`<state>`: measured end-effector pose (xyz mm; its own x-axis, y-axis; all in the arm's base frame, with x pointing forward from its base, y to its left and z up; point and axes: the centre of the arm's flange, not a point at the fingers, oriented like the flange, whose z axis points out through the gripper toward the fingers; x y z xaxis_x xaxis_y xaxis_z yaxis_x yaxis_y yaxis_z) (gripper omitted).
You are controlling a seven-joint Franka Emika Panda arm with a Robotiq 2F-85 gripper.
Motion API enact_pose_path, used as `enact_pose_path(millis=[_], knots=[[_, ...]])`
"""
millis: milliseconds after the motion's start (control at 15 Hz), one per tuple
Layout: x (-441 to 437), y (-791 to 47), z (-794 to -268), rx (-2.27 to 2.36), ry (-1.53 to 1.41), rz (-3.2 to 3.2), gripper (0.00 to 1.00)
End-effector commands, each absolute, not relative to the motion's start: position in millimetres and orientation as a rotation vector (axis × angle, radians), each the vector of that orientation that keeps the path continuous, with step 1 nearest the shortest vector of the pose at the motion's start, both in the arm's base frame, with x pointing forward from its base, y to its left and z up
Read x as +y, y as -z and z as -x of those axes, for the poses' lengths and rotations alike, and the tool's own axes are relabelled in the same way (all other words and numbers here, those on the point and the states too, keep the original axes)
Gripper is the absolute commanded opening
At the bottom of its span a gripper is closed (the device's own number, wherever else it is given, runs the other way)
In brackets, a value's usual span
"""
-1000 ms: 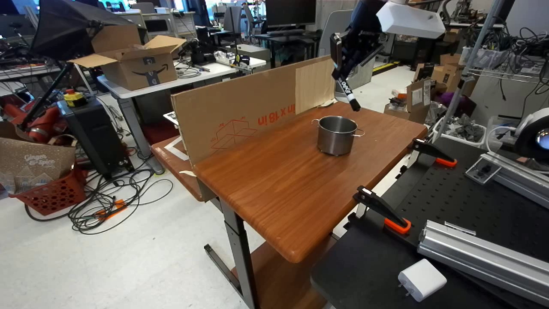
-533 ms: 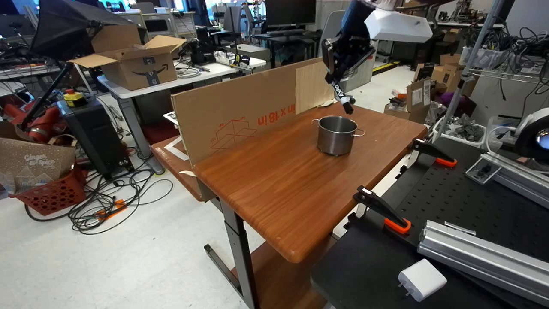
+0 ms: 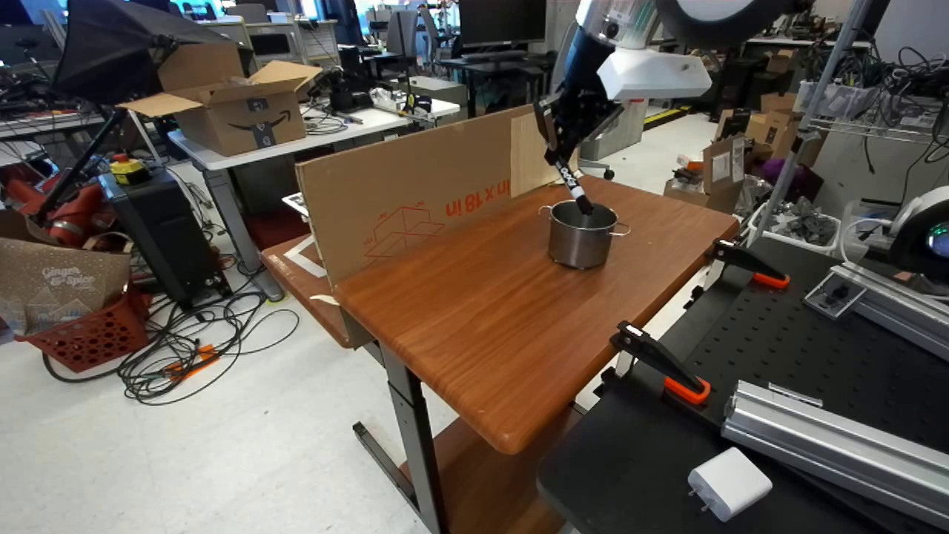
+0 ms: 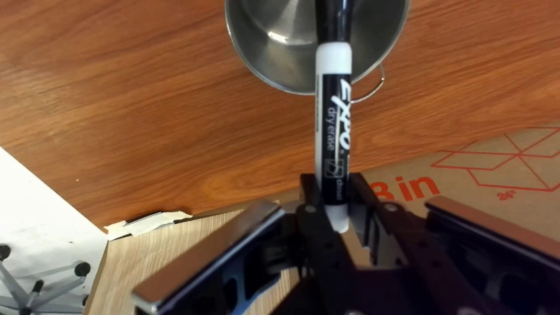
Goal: Put the marker inside the cup
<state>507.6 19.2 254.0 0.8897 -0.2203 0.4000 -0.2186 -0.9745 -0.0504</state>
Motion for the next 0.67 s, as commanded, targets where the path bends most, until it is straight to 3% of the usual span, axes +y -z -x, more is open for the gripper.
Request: enact_pose_path(millis=[0, 600], knots=[[31.6, -240.4, -509.3, 0.338, 0.623, 3.092, 0.05], [33.7, -225.9, -508.6, 0.3, 0.572, 3.116, 0.05]])
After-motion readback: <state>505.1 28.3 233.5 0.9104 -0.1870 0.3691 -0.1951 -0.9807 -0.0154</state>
